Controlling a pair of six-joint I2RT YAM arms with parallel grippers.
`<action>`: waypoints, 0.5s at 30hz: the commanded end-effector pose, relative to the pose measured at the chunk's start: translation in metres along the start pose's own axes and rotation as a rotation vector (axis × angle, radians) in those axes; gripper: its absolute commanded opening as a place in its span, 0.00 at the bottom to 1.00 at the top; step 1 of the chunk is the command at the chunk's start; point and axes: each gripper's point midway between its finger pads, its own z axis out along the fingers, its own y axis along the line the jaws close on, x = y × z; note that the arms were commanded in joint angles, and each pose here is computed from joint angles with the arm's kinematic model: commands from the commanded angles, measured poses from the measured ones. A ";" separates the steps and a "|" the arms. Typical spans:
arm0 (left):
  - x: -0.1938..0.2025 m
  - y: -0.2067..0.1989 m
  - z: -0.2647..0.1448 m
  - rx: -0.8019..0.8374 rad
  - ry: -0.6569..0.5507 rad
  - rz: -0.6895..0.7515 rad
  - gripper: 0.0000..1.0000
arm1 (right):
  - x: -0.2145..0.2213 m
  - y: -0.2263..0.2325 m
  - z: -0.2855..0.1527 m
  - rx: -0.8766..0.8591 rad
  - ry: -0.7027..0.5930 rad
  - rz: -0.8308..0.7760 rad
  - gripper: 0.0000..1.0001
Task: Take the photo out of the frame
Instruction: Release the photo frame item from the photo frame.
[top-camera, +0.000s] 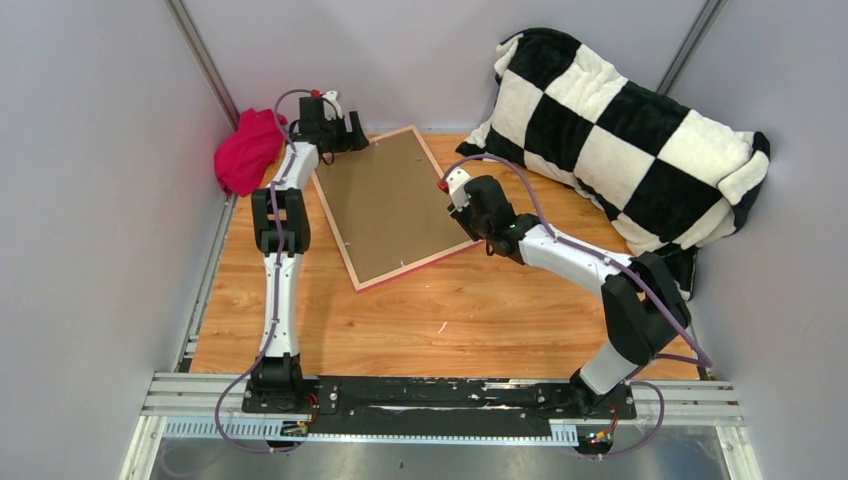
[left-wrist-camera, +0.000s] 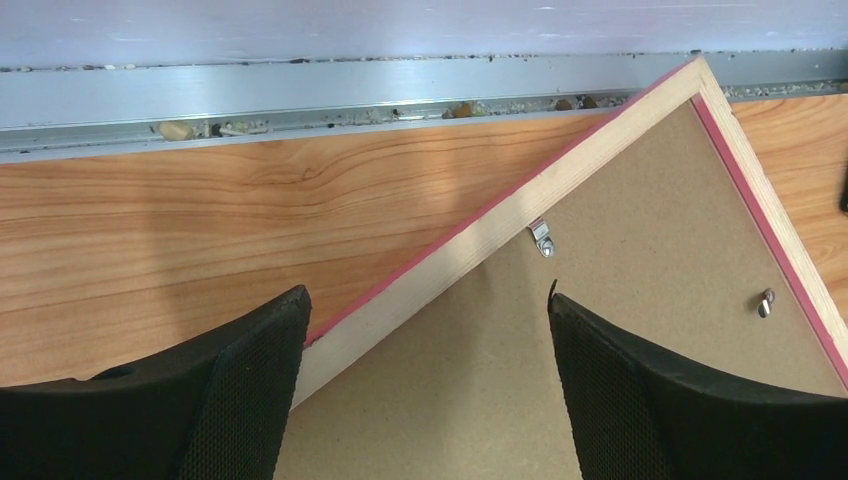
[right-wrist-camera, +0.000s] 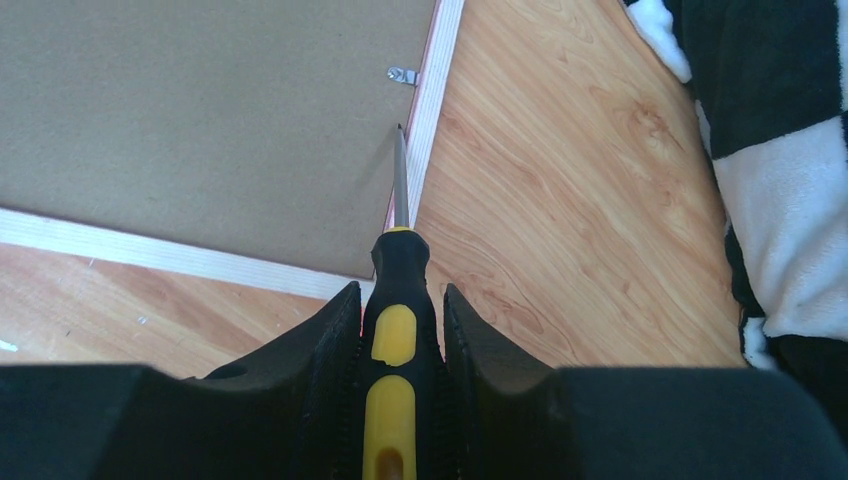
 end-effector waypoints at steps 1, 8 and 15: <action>0.027 0.002 0.008 0.025 0.068 -0.055 0.86 | 0.001 -0.014 0.015 0.068 0.004 -0.015 0.00; 0.037 -0.003 0.008 0.055 0.096 -0.086 0.81 | 0.018 -0.007 0.037 0.065 0.043 -0.047 0.00; 0.053 -0.011 0.004 0.103 0.134 -0.106 0.62 | 0.036 0.003 0.048 0.015 0.079 -0.044 0.00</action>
